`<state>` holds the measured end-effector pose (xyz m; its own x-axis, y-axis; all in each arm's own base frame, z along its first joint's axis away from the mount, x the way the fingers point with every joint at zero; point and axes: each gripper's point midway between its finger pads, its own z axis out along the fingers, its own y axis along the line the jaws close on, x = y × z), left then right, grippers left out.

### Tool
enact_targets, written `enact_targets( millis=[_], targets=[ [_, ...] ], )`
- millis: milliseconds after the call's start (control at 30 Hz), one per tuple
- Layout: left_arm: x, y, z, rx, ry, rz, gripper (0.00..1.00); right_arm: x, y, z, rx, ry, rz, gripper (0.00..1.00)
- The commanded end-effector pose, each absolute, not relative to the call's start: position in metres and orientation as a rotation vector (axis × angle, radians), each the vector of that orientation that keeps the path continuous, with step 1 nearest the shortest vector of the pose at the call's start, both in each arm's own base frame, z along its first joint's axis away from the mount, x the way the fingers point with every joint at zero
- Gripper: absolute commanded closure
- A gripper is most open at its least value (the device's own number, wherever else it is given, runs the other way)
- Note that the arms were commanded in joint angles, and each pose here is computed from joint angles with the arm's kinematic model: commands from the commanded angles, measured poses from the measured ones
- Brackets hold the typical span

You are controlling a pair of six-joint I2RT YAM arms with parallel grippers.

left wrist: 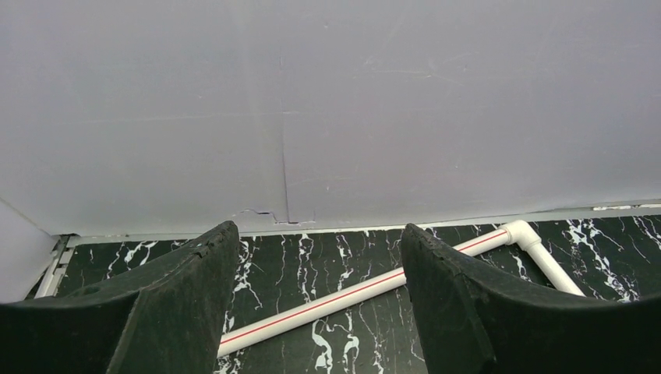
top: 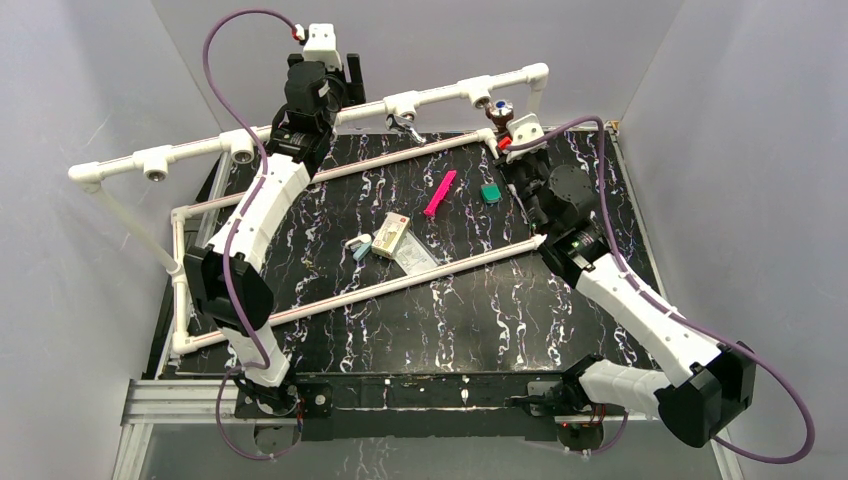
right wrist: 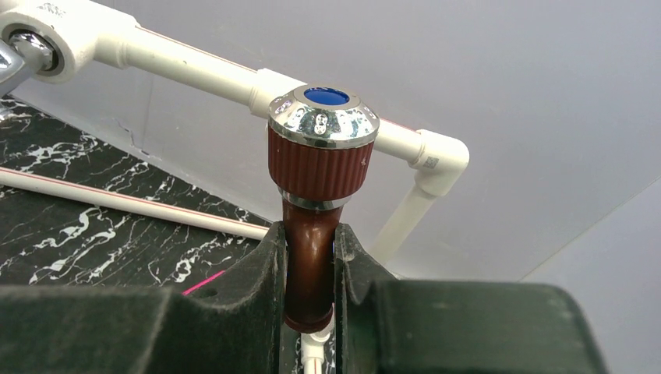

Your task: Install the water faucets

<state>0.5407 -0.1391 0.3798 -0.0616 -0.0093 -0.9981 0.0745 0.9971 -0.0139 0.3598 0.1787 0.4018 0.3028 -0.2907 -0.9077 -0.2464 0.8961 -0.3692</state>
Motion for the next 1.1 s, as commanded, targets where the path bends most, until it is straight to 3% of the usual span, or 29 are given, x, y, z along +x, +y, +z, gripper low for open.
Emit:
enact_targets(
  millis=[0,1067],
  targets=[
    [0.525,-0.138,0.334,0.09,1.786,-0.043,0.27,0.358,0.181,0.434,-0.436,1.166,0.026,0.99],
    [0.526,-0.139,0.33,0.086,1.796,-0.049,0.27,0.38,0.19,0.426,-0.457,1.161,0.023,0.99]
  ],
)
